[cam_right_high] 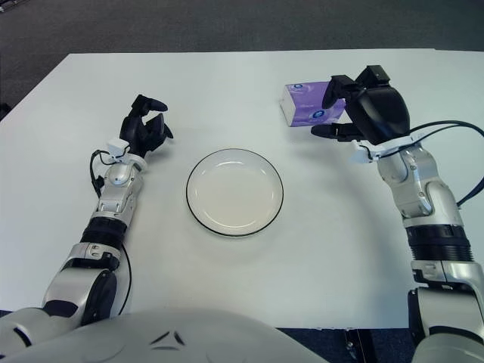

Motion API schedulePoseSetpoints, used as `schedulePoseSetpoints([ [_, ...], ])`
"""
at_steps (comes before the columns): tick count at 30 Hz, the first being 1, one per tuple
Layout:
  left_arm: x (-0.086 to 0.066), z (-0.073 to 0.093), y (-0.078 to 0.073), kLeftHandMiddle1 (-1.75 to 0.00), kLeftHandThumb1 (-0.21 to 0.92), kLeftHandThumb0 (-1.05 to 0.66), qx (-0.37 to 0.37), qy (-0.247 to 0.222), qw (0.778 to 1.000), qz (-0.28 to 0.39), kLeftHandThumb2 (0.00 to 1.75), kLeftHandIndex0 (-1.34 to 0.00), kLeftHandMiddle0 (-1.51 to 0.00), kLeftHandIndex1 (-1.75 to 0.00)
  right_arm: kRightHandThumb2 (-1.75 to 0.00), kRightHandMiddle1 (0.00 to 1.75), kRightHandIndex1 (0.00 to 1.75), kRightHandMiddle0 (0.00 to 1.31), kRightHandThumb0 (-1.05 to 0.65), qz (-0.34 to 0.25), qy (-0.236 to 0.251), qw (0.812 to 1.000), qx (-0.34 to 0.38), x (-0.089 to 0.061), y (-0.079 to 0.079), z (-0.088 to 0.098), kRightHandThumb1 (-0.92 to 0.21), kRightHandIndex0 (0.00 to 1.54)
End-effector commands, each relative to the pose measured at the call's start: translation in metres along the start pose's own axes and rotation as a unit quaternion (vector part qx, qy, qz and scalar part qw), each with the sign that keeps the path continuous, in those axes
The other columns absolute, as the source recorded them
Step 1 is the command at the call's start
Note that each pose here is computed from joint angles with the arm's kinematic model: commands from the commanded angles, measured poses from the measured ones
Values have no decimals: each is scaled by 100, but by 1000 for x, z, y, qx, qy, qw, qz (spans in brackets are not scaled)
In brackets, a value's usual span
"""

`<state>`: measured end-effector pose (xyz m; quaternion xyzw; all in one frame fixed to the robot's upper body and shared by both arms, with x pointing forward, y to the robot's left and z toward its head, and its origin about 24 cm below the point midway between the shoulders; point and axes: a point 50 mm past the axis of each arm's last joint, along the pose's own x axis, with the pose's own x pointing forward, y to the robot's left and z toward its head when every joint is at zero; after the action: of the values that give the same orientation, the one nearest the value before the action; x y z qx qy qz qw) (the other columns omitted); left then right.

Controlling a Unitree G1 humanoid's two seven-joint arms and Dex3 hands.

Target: Put the tissue paper into the plate.

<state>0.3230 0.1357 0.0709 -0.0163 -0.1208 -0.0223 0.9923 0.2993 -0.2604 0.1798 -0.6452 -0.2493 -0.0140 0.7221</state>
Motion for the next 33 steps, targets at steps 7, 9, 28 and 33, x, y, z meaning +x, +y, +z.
schedulePoseSetpoints([
  [7,-42,-48,3,-175,76,-37,-14,95,995,23,72,-30,-84,-175,-39,29,6,36,-69,53,-23,997,-47,25,2,-12,-92,51],
  [9,-42,-48,2,-175,76,-37,-14,95,995,24,73,-30,-84,-175,-44,21,2,35,-79,61,-24,997,-50,31,3,-15,-92,45],
  [28,-42,-49,0,-175,75,-37,-16,94,995,24,74,-30,-84,-175,-85,5,0,25,-95,111,7,993,-37,61,13,-19,-92,26],
  [33,-43,-50,0,-175,75,-37,-17,94,995,24,74,-30,-83,-175,-86,4,0,24,-95,117,17,992,-33,69,15,-20,-92,25],
])
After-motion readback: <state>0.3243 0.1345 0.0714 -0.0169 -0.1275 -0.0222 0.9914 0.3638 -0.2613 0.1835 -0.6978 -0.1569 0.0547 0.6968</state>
